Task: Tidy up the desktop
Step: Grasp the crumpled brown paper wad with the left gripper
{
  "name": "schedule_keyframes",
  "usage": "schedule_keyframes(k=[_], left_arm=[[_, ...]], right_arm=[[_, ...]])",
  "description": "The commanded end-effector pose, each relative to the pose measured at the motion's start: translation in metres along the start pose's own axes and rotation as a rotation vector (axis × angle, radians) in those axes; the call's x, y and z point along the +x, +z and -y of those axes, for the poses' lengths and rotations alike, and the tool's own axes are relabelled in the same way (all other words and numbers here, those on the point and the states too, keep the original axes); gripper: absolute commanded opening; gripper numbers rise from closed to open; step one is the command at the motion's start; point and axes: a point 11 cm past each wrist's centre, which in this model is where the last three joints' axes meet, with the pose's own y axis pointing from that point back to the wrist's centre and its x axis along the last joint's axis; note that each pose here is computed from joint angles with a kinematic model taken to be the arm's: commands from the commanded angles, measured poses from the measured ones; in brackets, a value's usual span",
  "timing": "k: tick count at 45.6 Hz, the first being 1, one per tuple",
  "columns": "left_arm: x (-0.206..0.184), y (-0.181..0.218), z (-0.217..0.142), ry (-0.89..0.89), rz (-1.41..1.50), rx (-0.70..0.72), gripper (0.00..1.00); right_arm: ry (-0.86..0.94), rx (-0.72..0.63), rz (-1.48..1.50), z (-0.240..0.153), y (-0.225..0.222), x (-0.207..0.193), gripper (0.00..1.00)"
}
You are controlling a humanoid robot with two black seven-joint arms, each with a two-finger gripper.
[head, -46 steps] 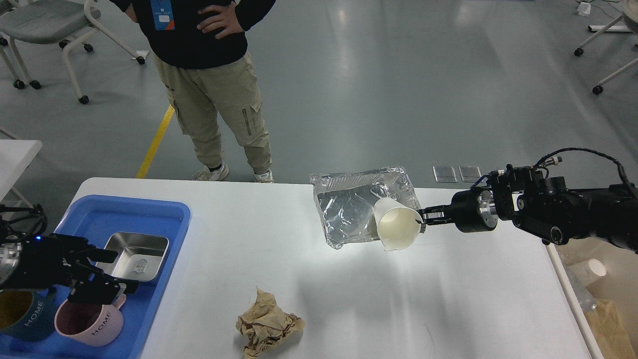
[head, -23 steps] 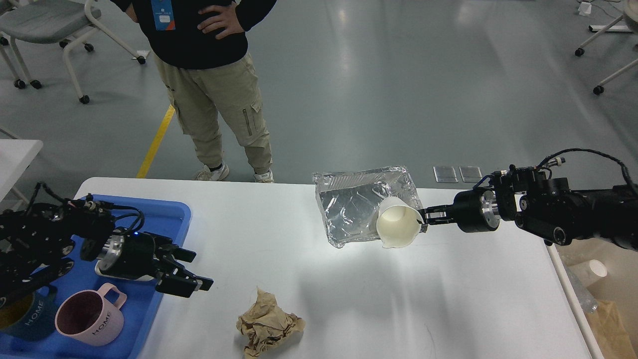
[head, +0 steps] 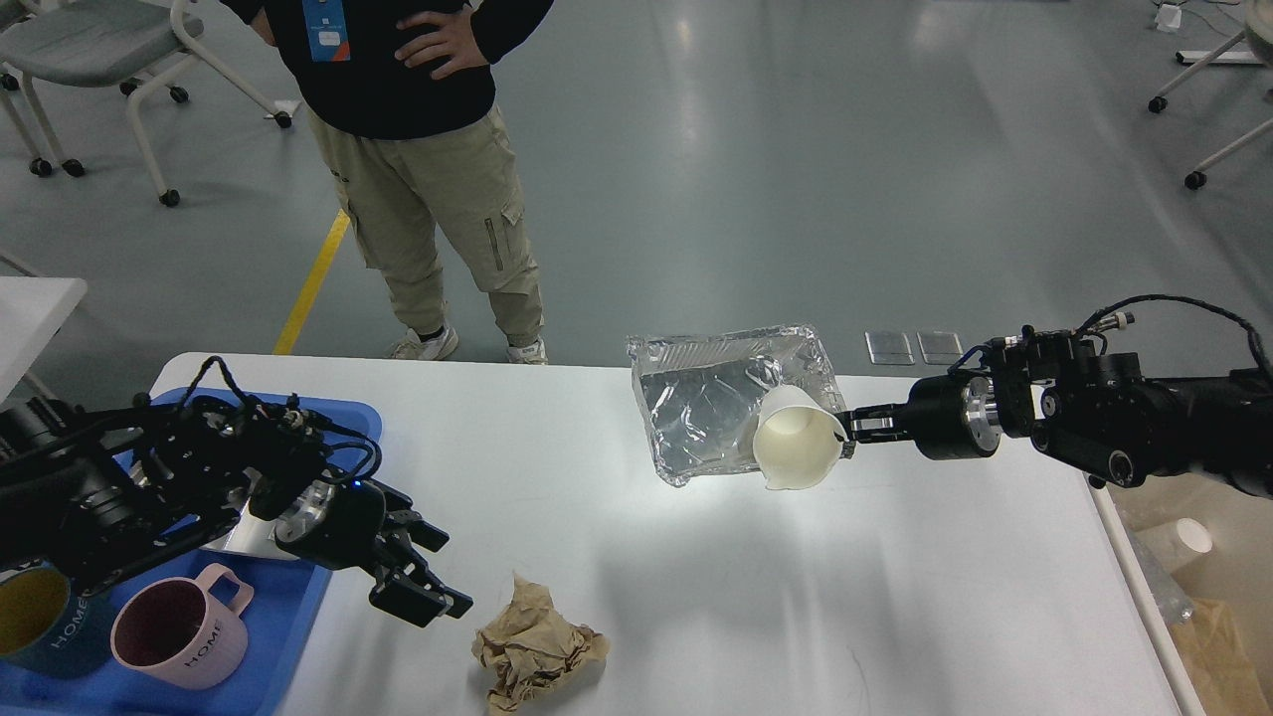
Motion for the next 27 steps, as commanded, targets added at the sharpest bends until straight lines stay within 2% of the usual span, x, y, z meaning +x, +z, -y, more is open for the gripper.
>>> schedule_keyframes(k=[1, 15, 27], left_arm=[[0.015, 0.007, 0.021, -0.039, 0.054, -0.019, 0.94], [0.055, 0.027, 0.064, -0.062, 0.136, -0.054, 0.94], [0.058, 0.036, 0.080, -0.070, 0.138, -0.090, 0.92]], right_arm=[[0.009, -0.006, 0.007, -0.006, 0.004, 0.001, 0.00], [0.020, -0.008, 0.017, -0.013, 0.008, 0.000, 0.00], [0.025, -0.005, 0.018, -0.013, 0.007, 0.001, 0.00]])
